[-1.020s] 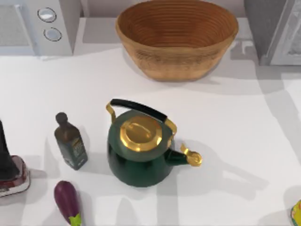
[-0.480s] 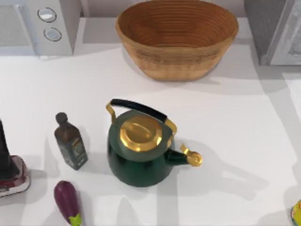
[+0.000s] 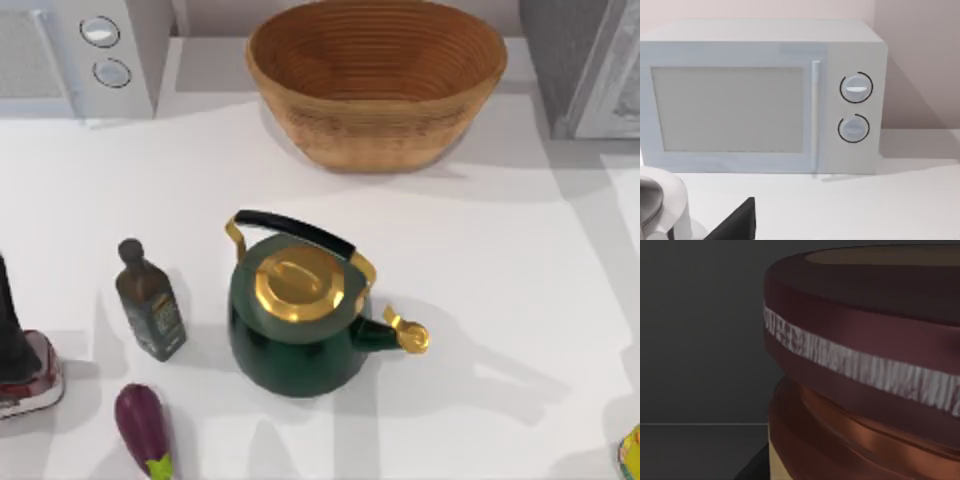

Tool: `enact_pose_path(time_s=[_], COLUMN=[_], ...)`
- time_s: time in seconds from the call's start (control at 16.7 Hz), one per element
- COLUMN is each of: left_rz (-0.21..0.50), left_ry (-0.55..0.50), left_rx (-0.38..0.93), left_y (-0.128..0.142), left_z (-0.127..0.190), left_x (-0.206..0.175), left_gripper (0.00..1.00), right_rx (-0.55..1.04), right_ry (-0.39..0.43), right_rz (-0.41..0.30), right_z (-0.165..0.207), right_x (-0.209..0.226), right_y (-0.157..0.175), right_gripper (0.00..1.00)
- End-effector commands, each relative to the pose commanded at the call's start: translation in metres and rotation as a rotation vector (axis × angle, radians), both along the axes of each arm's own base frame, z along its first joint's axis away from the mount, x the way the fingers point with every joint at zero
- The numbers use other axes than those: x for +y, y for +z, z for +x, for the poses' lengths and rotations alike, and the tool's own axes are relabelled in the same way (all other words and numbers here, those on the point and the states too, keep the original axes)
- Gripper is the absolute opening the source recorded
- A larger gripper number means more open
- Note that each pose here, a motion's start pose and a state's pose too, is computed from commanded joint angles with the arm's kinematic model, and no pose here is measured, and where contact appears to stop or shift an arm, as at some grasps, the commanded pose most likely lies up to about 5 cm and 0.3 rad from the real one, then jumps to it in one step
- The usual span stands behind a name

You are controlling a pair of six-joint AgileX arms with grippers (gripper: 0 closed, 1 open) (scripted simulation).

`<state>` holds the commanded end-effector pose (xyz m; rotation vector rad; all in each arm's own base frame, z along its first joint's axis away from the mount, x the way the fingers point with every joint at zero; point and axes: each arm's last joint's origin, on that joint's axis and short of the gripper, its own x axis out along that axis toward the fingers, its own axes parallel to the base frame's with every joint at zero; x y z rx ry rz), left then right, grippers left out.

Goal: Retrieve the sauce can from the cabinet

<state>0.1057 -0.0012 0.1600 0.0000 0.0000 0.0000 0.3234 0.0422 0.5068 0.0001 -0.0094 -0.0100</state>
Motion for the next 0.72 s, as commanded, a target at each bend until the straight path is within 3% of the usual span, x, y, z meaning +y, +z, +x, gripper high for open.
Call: enact_pose_path(time_s=[0.48,0.72], left_rz=[0.000,0.000], left_ry=[0.000,0.000], left_rx=[0.000,0.000], left_y=[0.0000,0.0000], left_z=[0.0000,0.0000], left_x=[0.0000,0.0000], left_gripper=[1.00,1.00], right_rx=[0.000,0.000], right_ry=[0.000,0.000], right_rz=[0.000,0.000], right_z=[0.0000,0.0000], right_x=[0.0000,0.0000], right_y=[0.0000,0.0000], right_gripper=[0.02,0.00])
